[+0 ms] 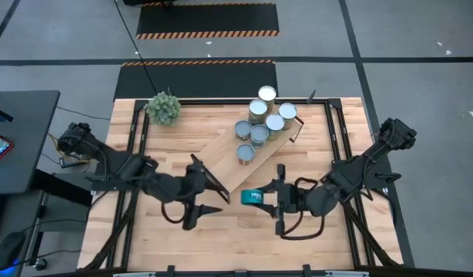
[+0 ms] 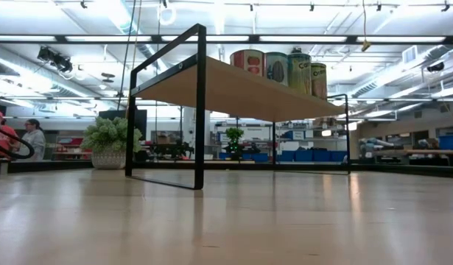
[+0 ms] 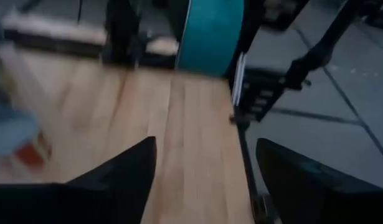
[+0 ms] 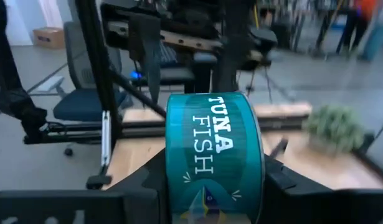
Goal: Pick and place cans onto a shelf
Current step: Put the canned tuna on the shelf
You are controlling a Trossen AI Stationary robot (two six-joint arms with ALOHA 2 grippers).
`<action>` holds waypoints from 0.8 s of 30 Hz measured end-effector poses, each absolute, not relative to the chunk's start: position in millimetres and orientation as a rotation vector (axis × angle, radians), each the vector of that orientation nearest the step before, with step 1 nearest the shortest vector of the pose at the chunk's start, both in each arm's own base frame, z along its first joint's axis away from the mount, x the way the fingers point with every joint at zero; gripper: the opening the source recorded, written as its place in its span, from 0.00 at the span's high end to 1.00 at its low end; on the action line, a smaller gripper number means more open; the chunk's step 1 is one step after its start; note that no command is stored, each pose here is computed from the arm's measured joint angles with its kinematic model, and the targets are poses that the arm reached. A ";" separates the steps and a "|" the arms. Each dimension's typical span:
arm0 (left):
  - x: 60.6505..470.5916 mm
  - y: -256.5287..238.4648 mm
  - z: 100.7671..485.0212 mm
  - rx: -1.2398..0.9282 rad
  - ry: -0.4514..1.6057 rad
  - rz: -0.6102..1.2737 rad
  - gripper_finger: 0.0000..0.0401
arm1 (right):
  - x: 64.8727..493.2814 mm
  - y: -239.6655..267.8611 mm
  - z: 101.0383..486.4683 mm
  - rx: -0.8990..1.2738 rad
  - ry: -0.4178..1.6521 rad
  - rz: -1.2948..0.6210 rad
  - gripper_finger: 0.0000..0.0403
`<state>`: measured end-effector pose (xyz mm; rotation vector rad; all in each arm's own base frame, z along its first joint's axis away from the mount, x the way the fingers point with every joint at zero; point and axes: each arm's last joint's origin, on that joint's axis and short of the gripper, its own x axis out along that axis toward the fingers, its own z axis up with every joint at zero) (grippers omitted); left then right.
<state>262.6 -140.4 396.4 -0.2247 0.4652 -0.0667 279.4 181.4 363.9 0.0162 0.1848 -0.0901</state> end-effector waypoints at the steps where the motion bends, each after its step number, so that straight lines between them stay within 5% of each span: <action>1: 264.8 -138.8 398.9 -0.207 0.437 -0.072 0.28 | 279.7 181.7 365.7 -0.007 0.169 -0.088 0.64; 24: 298.5 -114.4 405.6 -0.053 0.257 0.016 0.22 | 293.8 161.3 376.6 -0.083 0.080 -0.168 0.64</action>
